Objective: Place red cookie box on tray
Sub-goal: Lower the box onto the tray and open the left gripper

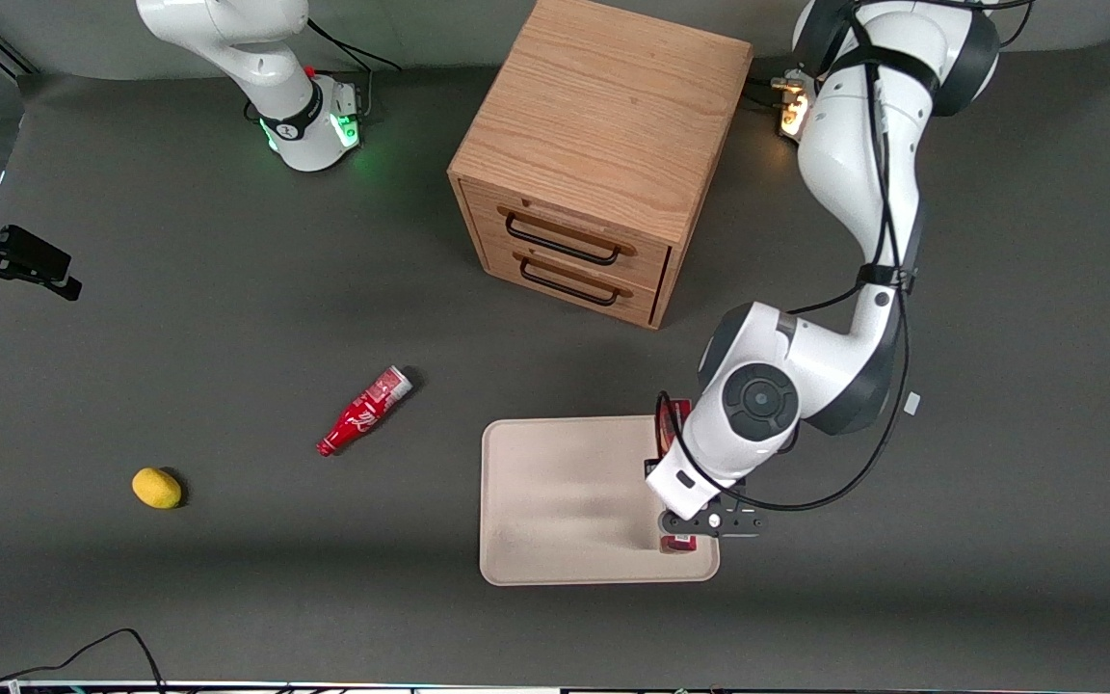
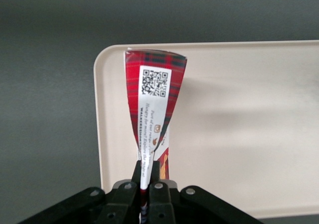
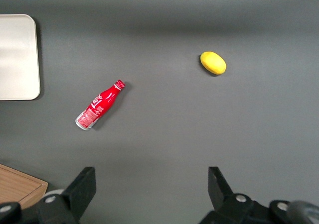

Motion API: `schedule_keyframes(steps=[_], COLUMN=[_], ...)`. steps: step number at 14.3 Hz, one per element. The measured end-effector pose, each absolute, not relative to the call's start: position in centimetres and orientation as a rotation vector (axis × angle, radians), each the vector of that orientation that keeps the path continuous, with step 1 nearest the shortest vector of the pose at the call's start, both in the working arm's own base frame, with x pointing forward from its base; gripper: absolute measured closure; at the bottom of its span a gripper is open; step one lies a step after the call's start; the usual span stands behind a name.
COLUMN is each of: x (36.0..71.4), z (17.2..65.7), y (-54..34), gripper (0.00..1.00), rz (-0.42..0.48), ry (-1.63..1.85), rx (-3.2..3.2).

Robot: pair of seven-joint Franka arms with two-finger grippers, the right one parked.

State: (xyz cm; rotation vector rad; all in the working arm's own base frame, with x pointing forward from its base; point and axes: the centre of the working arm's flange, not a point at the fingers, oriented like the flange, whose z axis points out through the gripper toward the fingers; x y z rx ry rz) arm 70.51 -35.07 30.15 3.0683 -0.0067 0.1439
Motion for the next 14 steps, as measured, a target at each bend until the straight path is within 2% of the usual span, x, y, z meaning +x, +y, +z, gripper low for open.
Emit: schedule_keyframes(steps=[8, 10, 12, 14], x=[71.1, 71.2, 71.3, 71.4], z=[26.8, 26.2, 25.8, 25.9], y=[-34.9, -34.8, -34.8, -34.8], gripper=[0.94, 0.91, 0.74, 0.52], rz=[0.201, 0.216, 0.228, 0.234], ry=[-0.028, -0.031, -0.033, -0.035], rx=[3.103, 3.105, 3.103, 3.103])
